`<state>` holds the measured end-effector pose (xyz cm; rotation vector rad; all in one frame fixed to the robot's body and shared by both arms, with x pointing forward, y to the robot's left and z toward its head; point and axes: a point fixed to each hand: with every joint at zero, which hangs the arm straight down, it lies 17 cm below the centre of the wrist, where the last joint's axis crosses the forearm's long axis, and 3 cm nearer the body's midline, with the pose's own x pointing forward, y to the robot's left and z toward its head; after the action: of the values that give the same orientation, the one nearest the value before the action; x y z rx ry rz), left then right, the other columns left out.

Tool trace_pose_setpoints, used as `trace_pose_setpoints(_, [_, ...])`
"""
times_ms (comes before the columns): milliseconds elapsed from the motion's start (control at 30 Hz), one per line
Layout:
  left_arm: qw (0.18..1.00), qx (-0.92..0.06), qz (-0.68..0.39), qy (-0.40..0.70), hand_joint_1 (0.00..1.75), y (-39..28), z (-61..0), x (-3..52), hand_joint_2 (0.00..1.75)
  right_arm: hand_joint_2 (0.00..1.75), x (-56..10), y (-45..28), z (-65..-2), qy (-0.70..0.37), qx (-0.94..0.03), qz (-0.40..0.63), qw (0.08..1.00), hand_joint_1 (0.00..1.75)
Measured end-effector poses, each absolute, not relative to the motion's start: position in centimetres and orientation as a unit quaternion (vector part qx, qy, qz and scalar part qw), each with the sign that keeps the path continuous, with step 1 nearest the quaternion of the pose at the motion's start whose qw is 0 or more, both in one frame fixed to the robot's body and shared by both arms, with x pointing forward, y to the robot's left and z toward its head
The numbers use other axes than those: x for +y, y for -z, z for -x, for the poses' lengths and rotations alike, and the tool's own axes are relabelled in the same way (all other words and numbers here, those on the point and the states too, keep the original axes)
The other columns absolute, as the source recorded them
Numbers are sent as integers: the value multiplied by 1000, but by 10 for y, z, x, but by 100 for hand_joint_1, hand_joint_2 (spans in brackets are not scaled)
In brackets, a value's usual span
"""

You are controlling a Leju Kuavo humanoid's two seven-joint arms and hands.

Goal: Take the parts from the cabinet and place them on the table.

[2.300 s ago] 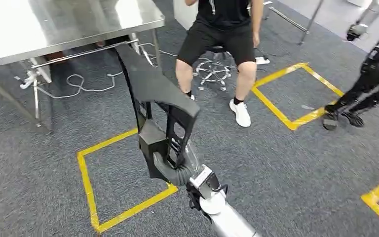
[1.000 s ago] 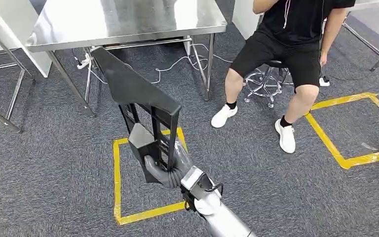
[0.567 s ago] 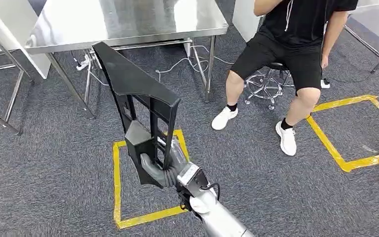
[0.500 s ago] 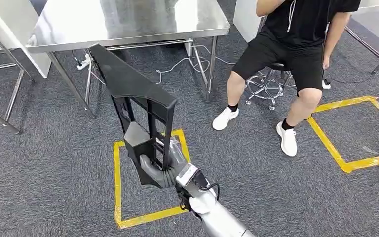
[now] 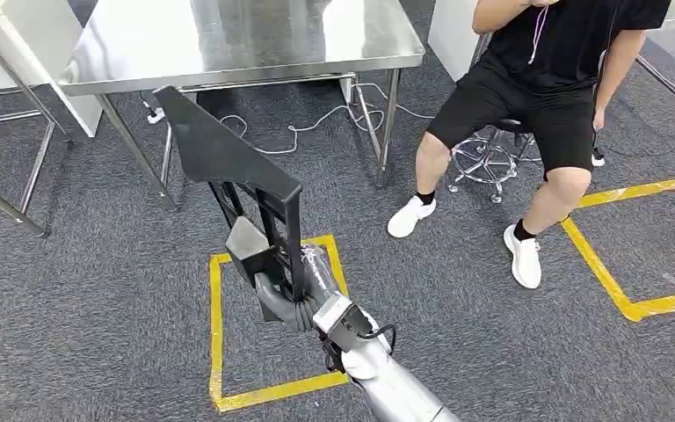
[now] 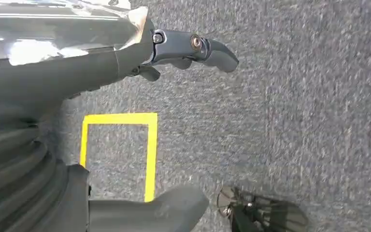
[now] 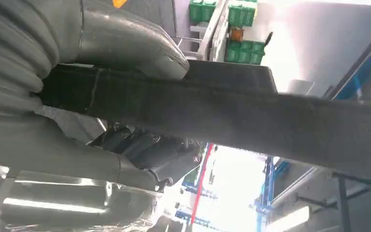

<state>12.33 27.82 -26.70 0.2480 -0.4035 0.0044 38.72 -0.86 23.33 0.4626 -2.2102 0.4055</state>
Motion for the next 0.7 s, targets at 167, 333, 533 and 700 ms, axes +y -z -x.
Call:
trace_pose_setpoints(167, [973,-195,-125,-6,0,268,-122,281,175,175,-2,-239,-387,-161,-878,-188,409,175])
trace_pose_setpoints(333, [973,-197,-123,-5,0,268,-122,282,175,175,0,-240,-387,-161,-877,-189,411,175])
trace_pose_setpoints(533, [972,-201,-125,-4,0,267,-123,284,175,175,0,-240,-385,-159,-878,-187,412,175])
trace_pose_setpoints(700, [971,-204,-125,-3,0,267,-124,284,175,175,-3,-233,-384,-162,-876,-182,416,175])
